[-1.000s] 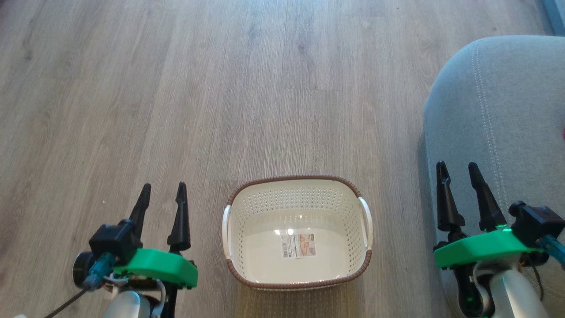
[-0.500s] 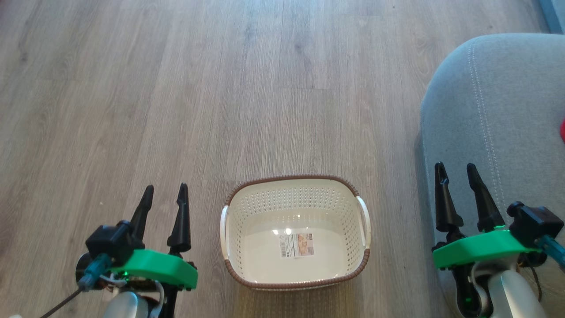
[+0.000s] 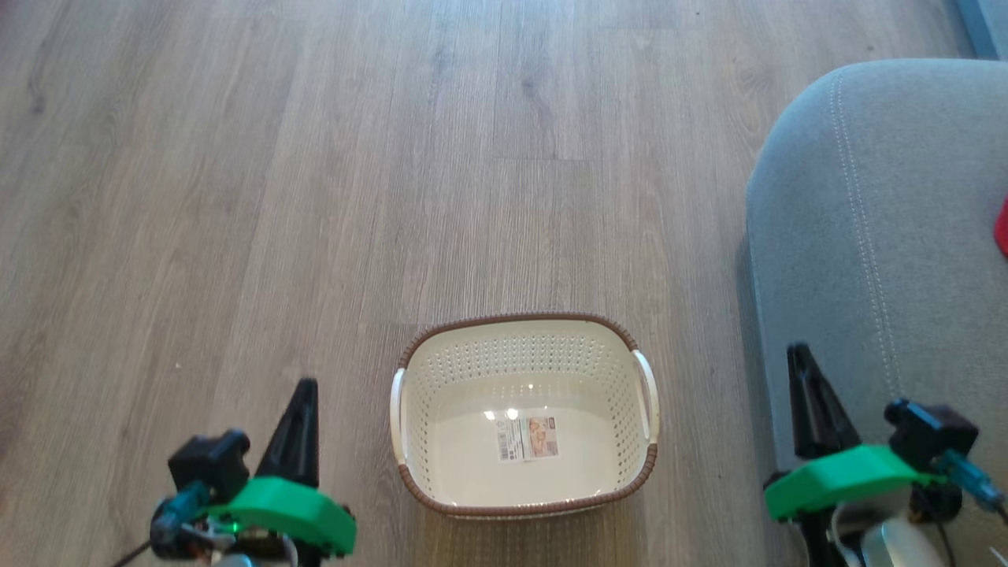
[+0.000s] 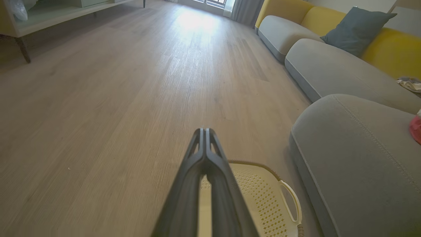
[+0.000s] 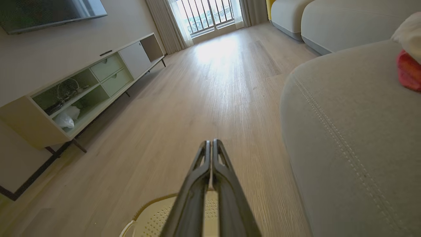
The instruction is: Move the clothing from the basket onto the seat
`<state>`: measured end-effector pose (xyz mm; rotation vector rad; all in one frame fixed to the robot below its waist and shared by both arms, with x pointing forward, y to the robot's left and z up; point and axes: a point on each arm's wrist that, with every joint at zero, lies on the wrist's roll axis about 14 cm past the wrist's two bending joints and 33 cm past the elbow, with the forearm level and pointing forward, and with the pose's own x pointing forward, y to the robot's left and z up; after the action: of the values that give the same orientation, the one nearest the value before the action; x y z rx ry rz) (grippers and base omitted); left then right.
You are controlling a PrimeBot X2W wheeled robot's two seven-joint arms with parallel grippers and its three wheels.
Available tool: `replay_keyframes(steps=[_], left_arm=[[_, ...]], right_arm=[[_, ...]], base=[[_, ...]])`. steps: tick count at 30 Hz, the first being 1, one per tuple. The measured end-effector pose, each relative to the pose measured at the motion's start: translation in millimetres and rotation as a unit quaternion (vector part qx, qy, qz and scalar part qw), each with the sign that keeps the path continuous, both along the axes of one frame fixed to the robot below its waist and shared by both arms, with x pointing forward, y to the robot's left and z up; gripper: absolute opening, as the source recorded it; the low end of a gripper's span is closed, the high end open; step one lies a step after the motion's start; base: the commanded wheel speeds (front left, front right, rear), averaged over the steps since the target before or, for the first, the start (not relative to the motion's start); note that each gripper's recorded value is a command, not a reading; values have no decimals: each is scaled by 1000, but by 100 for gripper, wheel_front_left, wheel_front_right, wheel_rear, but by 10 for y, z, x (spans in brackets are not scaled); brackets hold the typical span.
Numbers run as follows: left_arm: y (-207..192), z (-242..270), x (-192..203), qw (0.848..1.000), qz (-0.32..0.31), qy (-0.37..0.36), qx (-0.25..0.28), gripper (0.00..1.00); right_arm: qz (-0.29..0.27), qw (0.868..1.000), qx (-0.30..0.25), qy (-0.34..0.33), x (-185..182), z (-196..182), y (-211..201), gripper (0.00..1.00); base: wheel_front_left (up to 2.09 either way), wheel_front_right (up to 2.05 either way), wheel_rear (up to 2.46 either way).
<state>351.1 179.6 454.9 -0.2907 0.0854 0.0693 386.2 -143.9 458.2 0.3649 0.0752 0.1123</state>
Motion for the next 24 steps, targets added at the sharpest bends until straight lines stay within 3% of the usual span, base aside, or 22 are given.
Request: replay_keyframes(steps=[24], left_arm=[[42, -70, -5, 993, 22, 22, -118, 0]], right_arm=[[-37, 993, 105, 32, -55, -41, -138, 0]], base=[[0, 0, 0]])
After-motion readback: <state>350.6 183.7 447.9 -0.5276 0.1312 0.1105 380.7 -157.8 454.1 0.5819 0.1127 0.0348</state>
